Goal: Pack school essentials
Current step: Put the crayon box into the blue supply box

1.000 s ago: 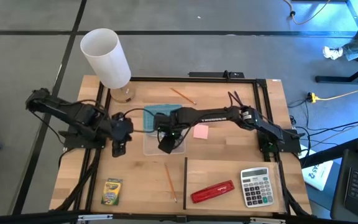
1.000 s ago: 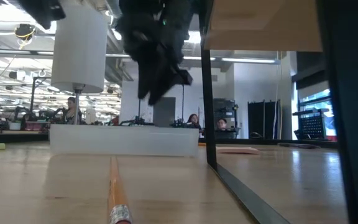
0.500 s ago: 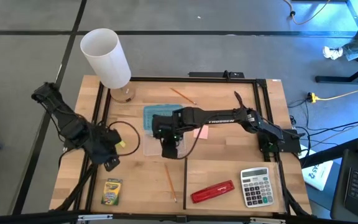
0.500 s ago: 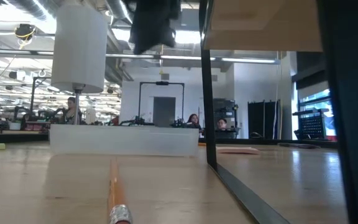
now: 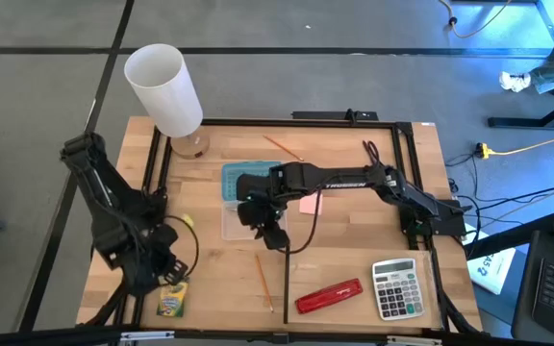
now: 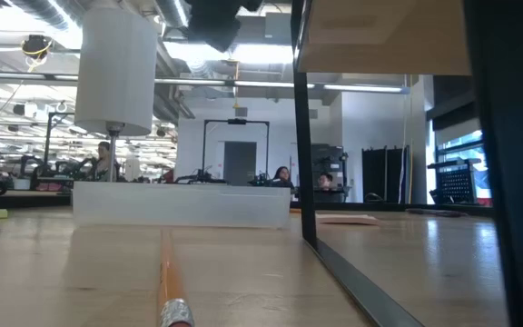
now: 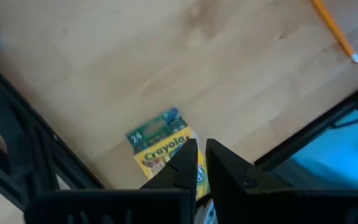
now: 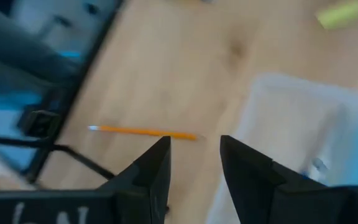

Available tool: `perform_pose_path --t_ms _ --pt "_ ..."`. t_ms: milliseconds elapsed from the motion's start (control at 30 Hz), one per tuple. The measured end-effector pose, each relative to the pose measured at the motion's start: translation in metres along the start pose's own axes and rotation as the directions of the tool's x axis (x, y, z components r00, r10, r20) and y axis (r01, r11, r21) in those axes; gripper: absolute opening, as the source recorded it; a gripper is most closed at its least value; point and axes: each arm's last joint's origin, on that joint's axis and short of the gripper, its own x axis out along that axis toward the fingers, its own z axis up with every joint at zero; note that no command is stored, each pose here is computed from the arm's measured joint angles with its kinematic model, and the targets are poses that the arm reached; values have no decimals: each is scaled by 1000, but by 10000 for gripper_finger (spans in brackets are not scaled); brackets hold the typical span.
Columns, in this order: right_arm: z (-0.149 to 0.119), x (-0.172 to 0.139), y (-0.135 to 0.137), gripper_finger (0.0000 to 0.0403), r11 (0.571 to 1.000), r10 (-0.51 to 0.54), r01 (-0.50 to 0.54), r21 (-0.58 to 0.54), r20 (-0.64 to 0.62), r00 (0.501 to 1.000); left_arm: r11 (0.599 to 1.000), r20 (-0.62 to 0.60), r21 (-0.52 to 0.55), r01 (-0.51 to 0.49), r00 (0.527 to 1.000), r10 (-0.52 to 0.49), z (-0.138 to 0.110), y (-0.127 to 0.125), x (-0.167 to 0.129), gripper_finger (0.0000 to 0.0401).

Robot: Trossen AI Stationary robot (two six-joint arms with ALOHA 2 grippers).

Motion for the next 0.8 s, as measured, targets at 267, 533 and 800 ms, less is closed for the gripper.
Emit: perform_pose_path --t_ms 267,533,800 --pt "8 -7 -8 141 972 203 -182 -148 143 969 996 -9 -86 -9 1000 8 -16 0 7 27" --pt "10 -7 -9 141 977 167 -142 -159 157 973 995 3 -95 35 999 -35 -18 -3 8 27" --pt "10 -7 -10 141 982 130 -106 -154 158 979 987 -52 -159 -34 998 26 -19 0 8 27"
